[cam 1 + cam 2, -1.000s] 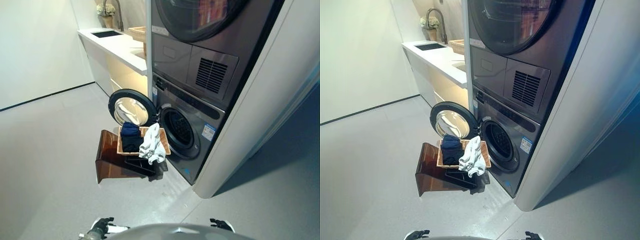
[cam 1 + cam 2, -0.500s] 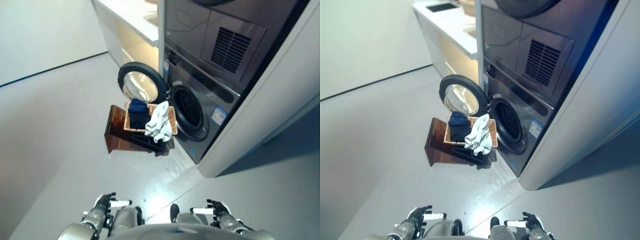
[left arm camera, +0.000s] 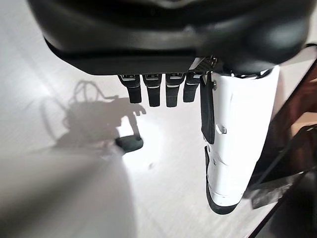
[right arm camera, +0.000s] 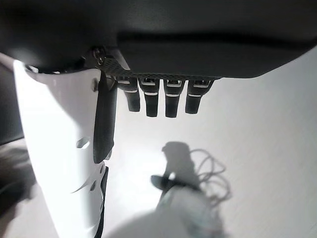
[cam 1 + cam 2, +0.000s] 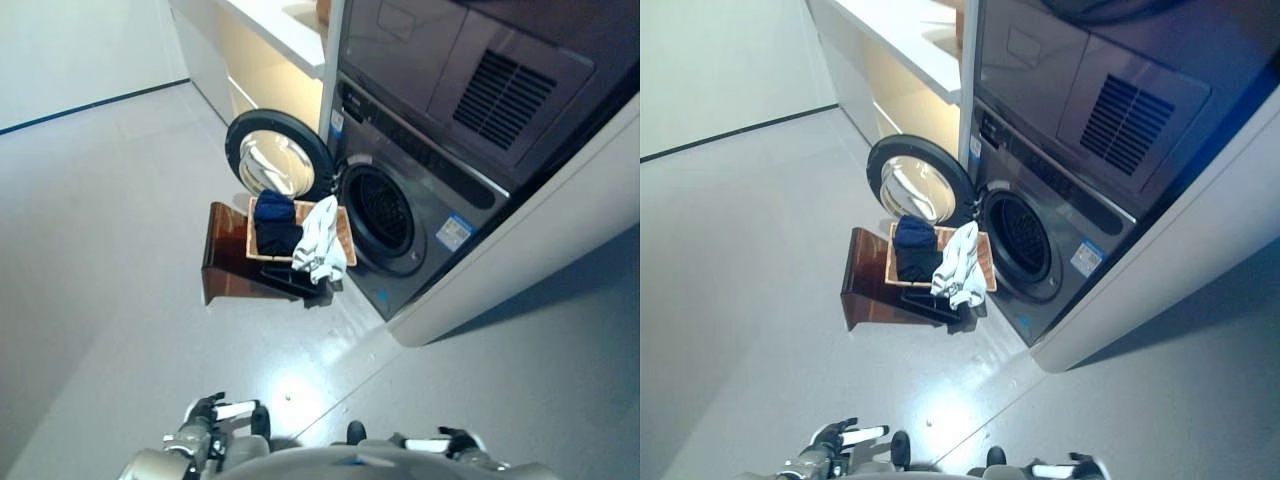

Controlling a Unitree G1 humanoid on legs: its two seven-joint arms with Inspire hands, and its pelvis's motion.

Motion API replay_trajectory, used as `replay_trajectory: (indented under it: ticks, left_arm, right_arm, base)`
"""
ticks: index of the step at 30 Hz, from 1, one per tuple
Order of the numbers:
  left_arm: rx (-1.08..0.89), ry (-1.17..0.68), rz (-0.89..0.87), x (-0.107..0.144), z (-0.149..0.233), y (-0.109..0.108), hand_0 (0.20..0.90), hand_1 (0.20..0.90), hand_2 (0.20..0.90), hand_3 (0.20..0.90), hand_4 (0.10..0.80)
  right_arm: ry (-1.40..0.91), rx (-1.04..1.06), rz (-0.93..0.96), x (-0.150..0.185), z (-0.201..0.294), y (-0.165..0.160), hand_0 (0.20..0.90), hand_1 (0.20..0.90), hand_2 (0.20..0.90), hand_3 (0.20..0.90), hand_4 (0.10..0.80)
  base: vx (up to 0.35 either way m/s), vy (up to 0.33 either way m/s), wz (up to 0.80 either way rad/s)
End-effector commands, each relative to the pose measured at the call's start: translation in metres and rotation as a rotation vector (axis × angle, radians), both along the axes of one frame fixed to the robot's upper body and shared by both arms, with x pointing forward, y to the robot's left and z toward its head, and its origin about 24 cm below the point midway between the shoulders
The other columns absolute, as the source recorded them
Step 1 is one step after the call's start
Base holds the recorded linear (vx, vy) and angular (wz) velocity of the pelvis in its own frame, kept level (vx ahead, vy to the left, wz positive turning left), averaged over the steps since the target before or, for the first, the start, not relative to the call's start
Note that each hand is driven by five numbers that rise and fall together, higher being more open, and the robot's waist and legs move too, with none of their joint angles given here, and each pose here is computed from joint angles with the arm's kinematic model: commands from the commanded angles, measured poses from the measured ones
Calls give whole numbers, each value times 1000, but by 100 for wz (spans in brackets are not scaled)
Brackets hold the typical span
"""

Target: Pick up the clothes and place them into the washing machine

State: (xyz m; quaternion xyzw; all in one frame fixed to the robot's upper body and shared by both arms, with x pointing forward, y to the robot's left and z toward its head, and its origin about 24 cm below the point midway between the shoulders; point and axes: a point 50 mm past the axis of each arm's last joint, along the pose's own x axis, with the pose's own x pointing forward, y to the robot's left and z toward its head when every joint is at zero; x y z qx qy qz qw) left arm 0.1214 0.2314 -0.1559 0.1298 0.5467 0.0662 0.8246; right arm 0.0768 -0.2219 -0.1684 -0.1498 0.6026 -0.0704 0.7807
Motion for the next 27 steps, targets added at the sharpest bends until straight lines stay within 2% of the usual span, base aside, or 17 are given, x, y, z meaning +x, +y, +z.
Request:
replay_trajectory:
  ticks: [1, 5, 10, 19, 21, 24, 27]
  left_arm:
    - [12, -48, -75, 14, 5, 0, 900, 900, 900, 900, 800]
    - [14, -57, -138, 20, 6, -4, 900, 900, 900, 900, 800]
    - [28, 4, -148, 7, 3, 2, 900, 900, 900, 900, 800]
    - [19, 66, -102, -16, -4, 0, 900, 900, 900, 900, 800]
    - [12, 42, -112, -9, -3, -4, 900, 900, 900, 900, 800]
    - [-20, 42, -74, -12, -6, -13, 900, 900, 900, 900, 800]
    - [-34, 2, -160, 4, -4, -27, 900, 900, 900, 900, 800]
  right_arm:
    - [-99, -44, -1, 28, 10, -16, 900, 900, 900, 900, 800]
    - [-92, -39, -14, 24, 9, -17, 900, 900, 900, 900, 800]
    - [-78, -26, -34, 15, 6, -14, 900, 900, 900, 900, 800]
    - [-73, -31, -27, 12, 6, -16, 900, 900, 900, 900, 800]
    - [-86, -51, -19, 15, 8, -22, 900, 900, 900, 900, 800]
    - [-105, -67, -61, 17, 11, -31, 900, 900, 900, 900, 800]
    - [-134, -84, -87, 24, 15, -37, 900, 900, 900, 900, 800]
  base:
    - [228, 276, -14]
    - [176, 282, -22]
    - [201, 87, -37]
    - [286, -121, 18]
    - [358, -267, 32]
    - [263, -205, 71]
    - [147, -160, 49]
